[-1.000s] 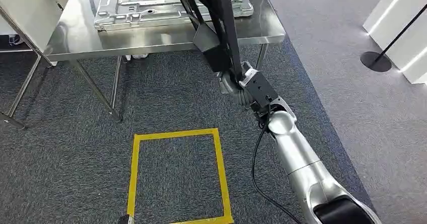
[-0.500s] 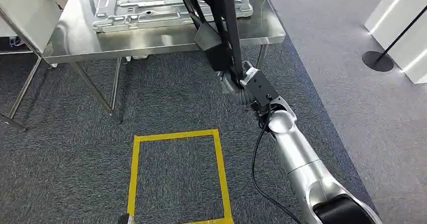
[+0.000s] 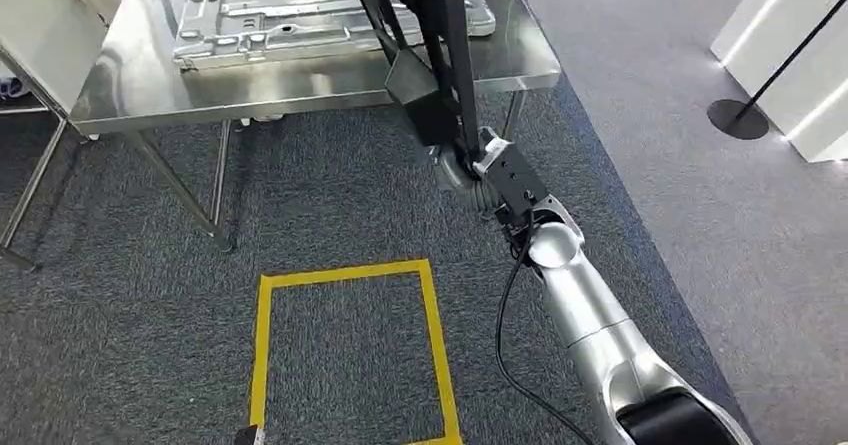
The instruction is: Take the parts from the cabinet and place them on the table.
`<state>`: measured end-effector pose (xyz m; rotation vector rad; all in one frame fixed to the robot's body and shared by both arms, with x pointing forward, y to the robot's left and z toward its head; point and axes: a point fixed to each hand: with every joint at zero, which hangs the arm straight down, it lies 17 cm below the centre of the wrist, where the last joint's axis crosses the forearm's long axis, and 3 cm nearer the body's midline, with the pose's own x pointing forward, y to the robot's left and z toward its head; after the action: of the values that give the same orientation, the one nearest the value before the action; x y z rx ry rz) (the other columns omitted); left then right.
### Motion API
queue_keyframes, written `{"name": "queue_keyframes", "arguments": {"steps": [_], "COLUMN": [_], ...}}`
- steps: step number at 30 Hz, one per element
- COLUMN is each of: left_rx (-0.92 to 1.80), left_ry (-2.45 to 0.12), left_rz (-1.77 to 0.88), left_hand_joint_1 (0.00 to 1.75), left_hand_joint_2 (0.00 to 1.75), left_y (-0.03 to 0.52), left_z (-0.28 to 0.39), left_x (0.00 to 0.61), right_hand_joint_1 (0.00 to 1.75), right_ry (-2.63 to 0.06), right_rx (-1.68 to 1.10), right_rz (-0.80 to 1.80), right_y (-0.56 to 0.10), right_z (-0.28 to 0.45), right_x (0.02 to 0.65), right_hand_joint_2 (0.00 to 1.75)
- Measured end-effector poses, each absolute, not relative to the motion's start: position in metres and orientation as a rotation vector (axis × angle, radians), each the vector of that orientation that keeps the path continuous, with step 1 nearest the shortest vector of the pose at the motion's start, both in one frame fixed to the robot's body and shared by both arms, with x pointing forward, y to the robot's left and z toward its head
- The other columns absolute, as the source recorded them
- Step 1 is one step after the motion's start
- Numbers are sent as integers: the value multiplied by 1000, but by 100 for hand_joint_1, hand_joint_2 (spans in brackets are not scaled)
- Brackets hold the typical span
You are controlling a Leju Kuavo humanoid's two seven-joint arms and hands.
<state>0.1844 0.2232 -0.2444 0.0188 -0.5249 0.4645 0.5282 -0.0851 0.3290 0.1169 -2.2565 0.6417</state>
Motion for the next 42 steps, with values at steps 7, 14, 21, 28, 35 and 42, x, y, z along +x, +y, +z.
{"name": "queue_keyframes", "arguments": {"steps": [7, 14, 21, 28, 35, 42], "left_rx": [17, 13, 14, 21, 21, 17], "left_ry": [-522, -523, -523, -497, -501, -504], "left_rz": [465, 467, 465, 465, 475, 473], "left_hand_joint_1": [0, 0, 0, 0, 0, 0], "left_hand_joint_2": [175, 175, 175, 175, 175, 175], "left_y": [223, 220, 219, 220, 221, 220], "left_z": [-244, -244, -244, -246, -245, -245], "left_x": [185, 187, 186, 182, 185, 185], "right_hand_joint_1": [175, 175, 175, 175, 175, 175], "right_ry": [-2253, -2254, -2248, -2239, -2241, -2232], "right_rx": [109, 107, 108, 105, 101, 99], "right_rz": [626, 628, 635, 638, 643, 644], "right_y": [-91, -92, -92, -92, -92, -92], "right_z": [328, 332, 333, 331, 334, 331], "right_x": [530, 532, 534, 535, 536, 538], "right_hand_joint_2": [175, 175, 175, 175, 175, 175]}}
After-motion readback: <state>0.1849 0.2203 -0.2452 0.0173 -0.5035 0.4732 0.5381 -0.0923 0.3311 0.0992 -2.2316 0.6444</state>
